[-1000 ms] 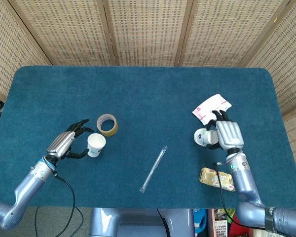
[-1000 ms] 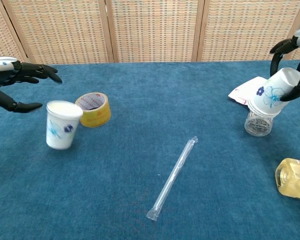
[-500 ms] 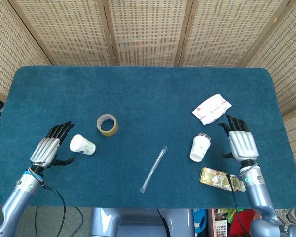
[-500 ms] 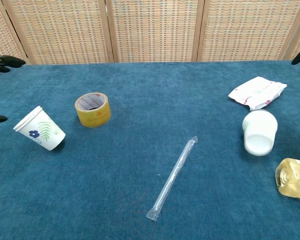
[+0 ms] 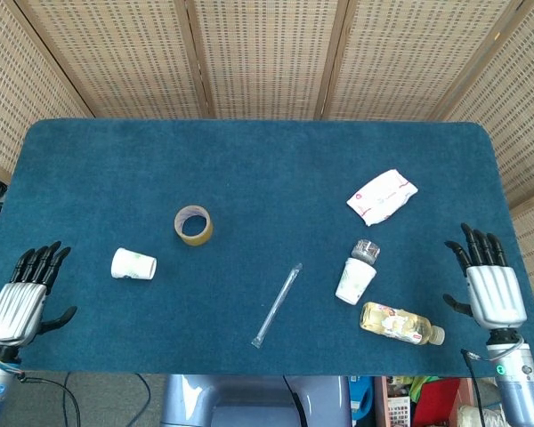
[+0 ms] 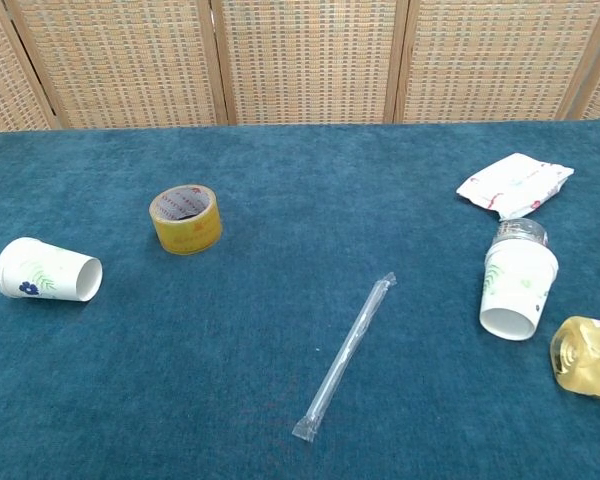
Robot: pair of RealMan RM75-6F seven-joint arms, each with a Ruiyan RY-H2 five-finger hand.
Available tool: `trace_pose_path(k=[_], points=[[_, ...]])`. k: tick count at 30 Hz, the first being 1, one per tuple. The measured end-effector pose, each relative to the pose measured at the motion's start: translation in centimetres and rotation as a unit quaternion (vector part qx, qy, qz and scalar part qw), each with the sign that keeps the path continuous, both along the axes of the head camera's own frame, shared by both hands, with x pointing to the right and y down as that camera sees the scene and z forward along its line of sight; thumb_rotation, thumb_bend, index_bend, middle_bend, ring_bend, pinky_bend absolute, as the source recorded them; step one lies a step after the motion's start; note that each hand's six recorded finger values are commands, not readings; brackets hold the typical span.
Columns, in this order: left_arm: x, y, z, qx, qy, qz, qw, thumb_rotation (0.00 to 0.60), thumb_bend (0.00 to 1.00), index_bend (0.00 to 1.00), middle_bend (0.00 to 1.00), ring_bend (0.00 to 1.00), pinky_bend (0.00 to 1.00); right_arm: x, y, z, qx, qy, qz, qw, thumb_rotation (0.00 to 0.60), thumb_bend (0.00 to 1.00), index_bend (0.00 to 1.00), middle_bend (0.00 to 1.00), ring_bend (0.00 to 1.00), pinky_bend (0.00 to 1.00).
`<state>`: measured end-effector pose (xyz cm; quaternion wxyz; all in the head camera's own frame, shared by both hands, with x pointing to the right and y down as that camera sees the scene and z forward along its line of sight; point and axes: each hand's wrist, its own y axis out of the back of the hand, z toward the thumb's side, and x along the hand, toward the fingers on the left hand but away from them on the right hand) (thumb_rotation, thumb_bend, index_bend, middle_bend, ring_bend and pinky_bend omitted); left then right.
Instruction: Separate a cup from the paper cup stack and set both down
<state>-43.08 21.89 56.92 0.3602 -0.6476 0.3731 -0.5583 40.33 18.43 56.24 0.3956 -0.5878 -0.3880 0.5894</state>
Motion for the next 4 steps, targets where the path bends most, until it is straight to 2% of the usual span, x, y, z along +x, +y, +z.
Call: trace_pose_path(k=[4], points=[[-0.95, 1.00, -0.13, 0.008, -0.014, -0.006, 0.9999, 0.600, 0.26, 0.00, 0.00, 0.00, 0.00, 1.20, 0.91, 0.33, 0.000, 0.012, 0.008, 0.9999, 0.600, 0.13, 0.21, 0.00, 0.00, 0.03]])
